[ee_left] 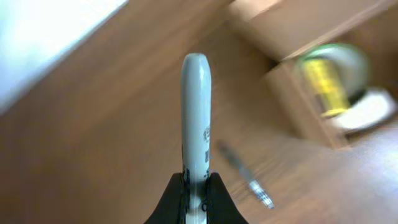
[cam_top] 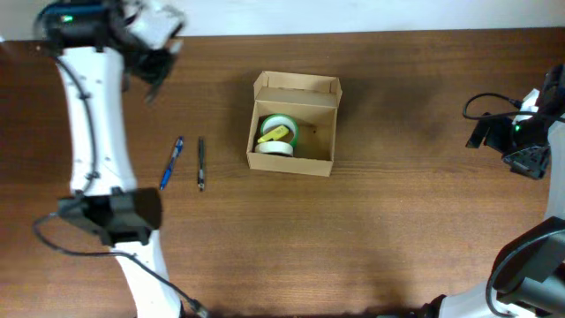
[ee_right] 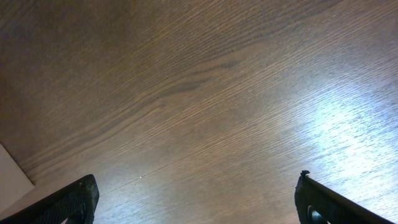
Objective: Pack container
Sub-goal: 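Carry black marker with left gripper into the box and release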
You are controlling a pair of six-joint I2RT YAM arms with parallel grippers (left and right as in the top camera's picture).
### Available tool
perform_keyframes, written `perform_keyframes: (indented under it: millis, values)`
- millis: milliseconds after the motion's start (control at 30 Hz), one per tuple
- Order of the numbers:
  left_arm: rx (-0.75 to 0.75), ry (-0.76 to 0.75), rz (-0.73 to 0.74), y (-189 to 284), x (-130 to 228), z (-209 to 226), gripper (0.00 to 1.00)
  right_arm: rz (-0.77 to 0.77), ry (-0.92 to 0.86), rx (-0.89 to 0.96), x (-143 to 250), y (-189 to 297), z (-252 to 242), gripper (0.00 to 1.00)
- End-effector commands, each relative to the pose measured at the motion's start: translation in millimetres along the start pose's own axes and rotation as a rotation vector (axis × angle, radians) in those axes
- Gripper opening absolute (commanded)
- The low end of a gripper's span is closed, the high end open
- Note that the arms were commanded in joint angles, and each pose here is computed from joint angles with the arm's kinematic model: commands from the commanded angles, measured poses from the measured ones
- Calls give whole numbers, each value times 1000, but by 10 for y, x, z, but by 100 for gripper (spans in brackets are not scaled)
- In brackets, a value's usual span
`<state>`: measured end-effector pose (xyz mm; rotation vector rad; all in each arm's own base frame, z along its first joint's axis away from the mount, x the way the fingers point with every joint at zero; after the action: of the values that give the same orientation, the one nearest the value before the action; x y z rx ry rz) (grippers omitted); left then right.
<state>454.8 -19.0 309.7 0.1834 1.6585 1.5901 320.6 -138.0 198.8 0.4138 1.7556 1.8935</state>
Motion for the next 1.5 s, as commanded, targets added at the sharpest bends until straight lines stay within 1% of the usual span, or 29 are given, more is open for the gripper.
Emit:
perform_keyframes:
  millis: [0, 100, 200, 267, 400, 600, 867, 1167, 1467]
  values:
    - [110, -373, -83, 95, -425, -748, 1, 4, -3, -9, 18, 0, 9, 99]
    - [159, -525, -55, -39, -582, -1226, 1, 7, -2, -9, 23, 0, 8, 99]
    - [195, -655, -24, -188, -662, -1586, 2, 8, -3, -9, 24, 0, 8, 99]
    - [261, -761, 5, -352, -686, -1930, 1, 8, -3, -9, 24, 0, 8, 99]
    - [337, -804, 73, -596, -620, -2189, 2, 8, -3, -9, 24, 0, 8, 99]
    - [430, -794, 196, -943, -400, -2277, 2, 8, -3, -9, 24, 0, 8, 99]
    - [486, -796, 272, -1316, -201, -2329, 2, 8, -3, -9, 24, 0, 8, 99]
    - [498, -809, 292, -1625, -66, -2360, 2, 8, -3, -9, 25, 0, 8, 99]
    - [492, -812, 284, -1681, -72, -2361, 2, 11, -3, -8, 32, 0, 7, 99]
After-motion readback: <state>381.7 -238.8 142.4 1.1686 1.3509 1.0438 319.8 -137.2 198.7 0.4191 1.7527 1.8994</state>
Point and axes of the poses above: each gripper's point midway between its finger pads, its own y axis back along the fingers, its own z axis along the line the jaws close on, x = y × z, the point moved 5 cm from there along y, back along the fingers, and after that the axes turned 2 degrees about -y, right-handed, at the moved point
